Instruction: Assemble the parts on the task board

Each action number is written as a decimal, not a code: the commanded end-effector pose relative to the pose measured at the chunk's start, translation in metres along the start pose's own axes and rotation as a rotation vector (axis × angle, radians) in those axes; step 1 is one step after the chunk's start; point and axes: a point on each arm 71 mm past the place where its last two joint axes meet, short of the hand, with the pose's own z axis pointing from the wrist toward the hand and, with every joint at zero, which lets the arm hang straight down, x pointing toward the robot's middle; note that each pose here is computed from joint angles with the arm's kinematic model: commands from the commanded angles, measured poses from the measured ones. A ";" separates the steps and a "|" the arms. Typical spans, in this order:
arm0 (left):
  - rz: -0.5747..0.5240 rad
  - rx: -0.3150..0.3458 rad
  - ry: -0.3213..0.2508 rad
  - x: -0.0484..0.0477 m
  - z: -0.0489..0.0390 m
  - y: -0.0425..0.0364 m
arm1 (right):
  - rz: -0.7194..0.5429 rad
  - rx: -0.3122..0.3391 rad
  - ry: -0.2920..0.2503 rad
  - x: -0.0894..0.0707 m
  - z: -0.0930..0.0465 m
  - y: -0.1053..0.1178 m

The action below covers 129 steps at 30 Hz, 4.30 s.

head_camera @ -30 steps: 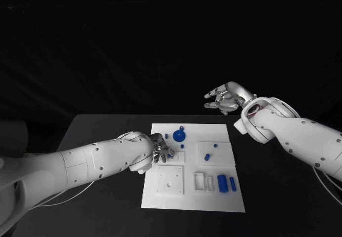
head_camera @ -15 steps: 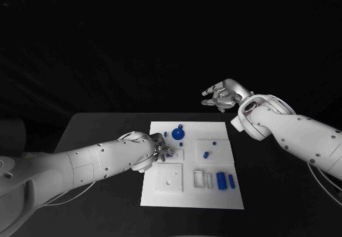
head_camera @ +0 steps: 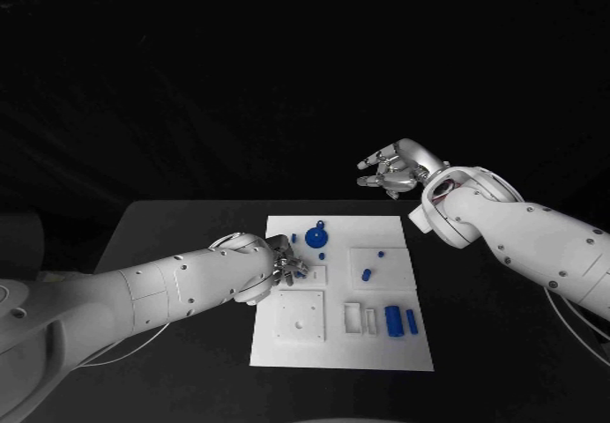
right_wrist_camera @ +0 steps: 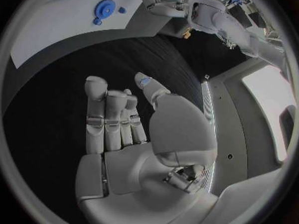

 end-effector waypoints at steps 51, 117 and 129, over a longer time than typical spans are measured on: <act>0.068 -0.046 0.080 0.0105 0.0040 -0.0006 | -0.003 0.009 0.026 0.004 0.002 0.001; 0.147 -0.020 0.109 0.0220 0.0088 -0.0200 | 0.003 0.006 0.045 0.011 0.005 0.004; 0.154 -0.021 0.109 0.0218 0.0098 -0.0206 | 0.005 0.004 0.048 0.012 0.005 0.004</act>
